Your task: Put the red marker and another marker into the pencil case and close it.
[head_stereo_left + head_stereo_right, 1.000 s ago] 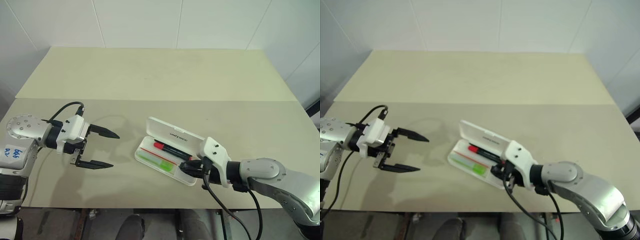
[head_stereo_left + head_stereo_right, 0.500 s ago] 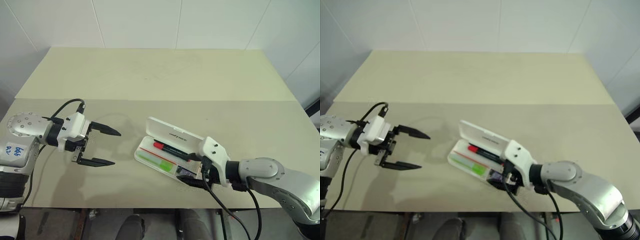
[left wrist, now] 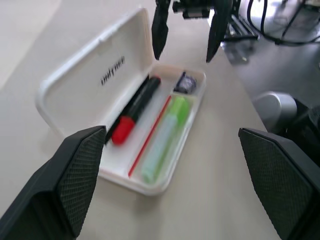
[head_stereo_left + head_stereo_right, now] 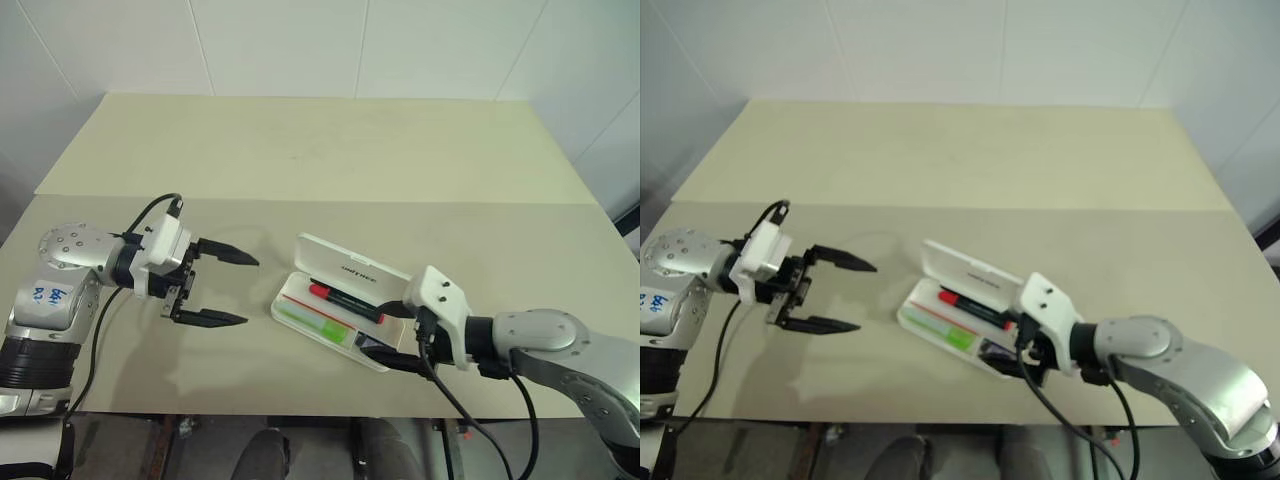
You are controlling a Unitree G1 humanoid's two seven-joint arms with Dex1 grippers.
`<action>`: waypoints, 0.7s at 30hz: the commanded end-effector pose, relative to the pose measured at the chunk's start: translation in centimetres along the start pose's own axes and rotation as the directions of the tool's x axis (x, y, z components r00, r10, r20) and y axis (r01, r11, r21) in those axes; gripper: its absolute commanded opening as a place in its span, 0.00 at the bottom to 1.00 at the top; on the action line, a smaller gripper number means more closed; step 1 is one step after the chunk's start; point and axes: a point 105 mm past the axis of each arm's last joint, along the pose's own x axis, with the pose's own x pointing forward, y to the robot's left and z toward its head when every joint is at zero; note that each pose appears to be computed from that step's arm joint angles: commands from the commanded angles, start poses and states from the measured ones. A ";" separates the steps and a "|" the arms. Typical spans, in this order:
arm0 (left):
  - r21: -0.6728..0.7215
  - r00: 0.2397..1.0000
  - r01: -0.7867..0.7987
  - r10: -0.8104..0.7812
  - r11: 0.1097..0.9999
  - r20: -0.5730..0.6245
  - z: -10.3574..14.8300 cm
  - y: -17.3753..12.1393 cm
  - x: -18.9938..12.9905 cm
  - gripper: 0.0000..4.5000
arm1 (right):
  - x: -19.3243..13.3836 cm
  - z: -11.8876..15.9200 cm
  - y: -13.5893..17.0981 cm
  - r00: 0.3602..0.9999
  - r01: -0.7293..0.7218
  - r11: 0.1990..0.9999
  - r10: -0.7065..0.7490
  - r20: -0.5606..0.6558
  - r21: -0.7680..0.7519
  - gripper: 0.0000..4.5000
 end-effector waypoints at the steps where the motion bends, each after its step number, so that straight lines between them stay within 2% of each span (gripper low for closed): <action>1: 0.041 0.996 -0.030 0.026 0.999 0.089 2.8 0.5 -0.5 1.00 | -1.2 1.5 1.2 0.997 -0.050 0.998 0.053 0.049 -0.045 0.87; 13: -0.007 0.959 -0.221 0.219 0.975 0.182 4.1 3.8 -2.0 1.00 | -3.2 2.4 1.1 0.996 -0.001 0.999 0.005 0.087 -0.037 0.87; 16: 0.000 0.938 -0.264 0.257 0.964 0.233 4.7 5.3 -2.1 1.00 | -4.4 3.4 -0.2 0.987 0.089 0.995 -0.081 0.138 -0.051 1.00; 21: 0.003 0.938 -0.257 0.248 0.967 0.242 4.5 6.0 -1.7 1.00 | -5.1 3.4 -1.1 0.982 0.149 0.987 -0.141 0.130 -0.059 1.00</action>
